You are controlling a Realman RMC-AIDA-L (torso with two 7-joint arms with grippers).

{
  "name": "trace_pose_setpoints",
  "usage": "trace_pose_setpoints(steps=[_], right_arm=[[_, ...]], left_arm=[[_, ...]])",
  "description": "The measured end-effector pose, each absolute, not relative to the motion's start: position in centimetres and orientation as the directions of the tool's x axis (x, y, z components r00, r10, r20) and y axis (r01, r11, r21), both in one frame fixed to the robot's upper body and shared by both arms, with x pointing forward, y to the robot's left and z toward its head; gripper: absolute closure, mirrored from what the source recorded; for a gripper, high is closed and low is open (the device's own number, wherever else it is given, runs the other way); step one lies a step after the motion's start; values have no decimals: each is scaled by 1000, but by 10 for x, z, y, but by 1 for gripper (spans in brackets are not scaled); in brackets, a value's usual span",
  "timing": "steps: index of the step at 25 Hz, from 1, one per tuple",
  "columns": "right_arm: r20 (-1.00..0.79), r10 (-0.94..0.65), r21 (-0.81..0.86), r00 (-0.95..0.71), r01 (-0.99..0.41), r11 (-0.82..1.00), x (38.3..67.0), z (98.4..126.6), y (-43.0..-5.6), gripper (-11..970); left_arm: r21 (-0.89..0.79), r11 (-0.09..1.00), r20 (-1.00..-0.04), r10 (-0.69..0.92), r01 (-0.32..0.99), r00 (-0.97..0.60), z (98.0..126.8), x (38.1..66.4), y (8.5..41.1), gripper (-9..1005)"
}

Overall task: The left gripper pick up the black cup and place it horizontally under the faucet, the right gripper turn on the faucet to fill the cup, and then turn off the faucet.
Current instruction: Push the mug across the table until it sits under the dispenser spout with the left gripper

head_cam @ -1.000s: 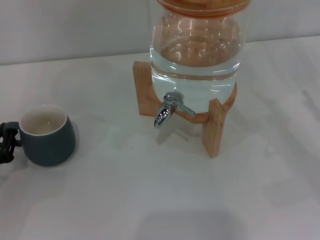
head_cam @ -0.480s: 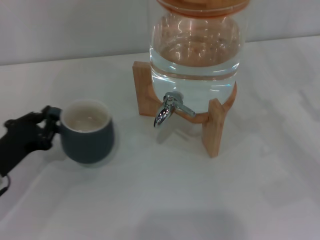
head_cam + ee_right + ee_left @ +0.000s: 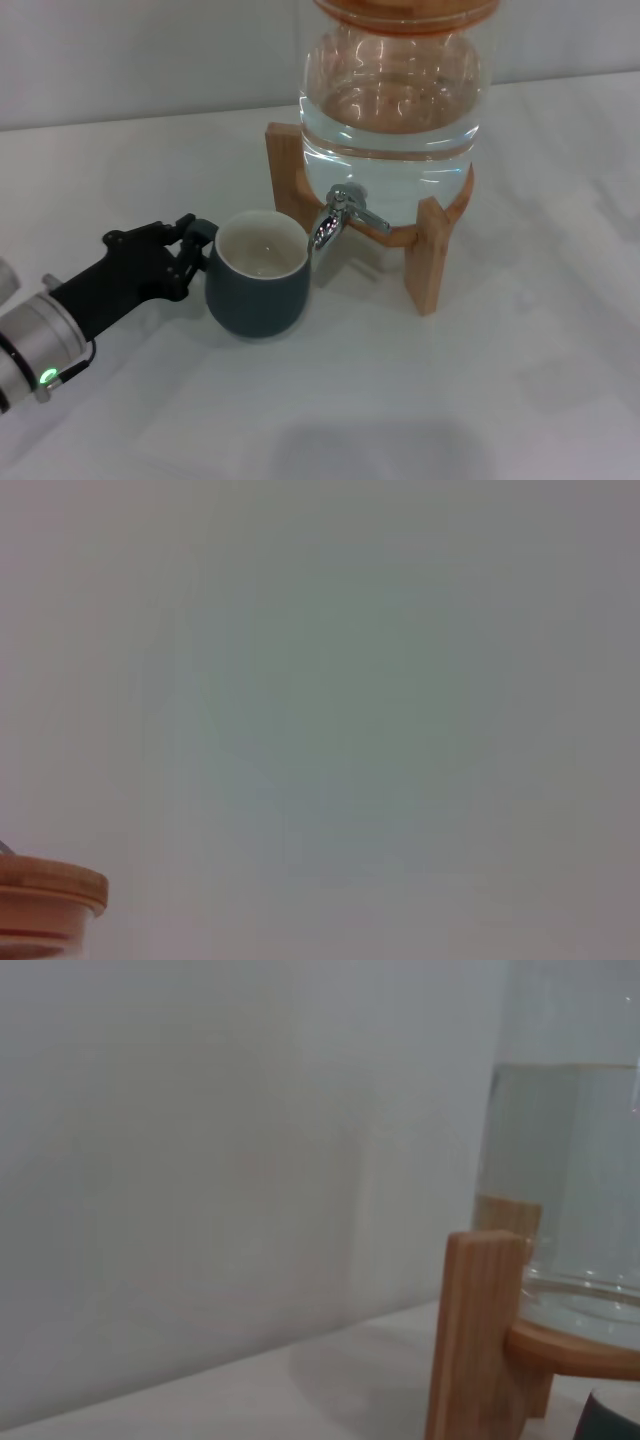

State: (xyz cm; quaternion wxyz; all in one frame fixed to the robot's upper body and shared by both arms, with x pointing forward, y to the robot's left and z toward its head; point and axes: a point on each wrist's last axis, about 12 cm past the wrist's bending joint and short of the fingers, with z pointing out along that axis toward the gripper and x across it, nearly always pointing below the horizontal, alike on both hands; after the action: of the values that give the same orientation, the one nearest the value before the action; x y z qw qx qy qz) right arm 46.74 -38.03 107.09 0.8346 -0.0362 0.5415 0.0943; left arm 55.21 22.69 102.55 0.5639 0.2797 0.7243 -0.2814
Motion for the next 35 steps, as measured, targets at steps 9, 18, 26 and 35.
trace_pose_setpoints(steps=[9,18,26,35], right_arm=[[-909,126,47,398,-202,978,468,1071,-378,163],[-909,131,51,396,-205,977,471,1071,-376,163],[-909,135,57,394,-204,977,473,1070,-375,163],[-915,132,59,381,-196,979,475,1069,-375,163]], left_arm=[[-73,661,-969,130,747,-210,1024,556,212,827],[-47,623,-965,175,781,-197,1027,563,194,827],[-40,610,-952,216,791,-215,1024,564,185,827],[-34,595,-948,236,803,-214,1022,562,181,844]])
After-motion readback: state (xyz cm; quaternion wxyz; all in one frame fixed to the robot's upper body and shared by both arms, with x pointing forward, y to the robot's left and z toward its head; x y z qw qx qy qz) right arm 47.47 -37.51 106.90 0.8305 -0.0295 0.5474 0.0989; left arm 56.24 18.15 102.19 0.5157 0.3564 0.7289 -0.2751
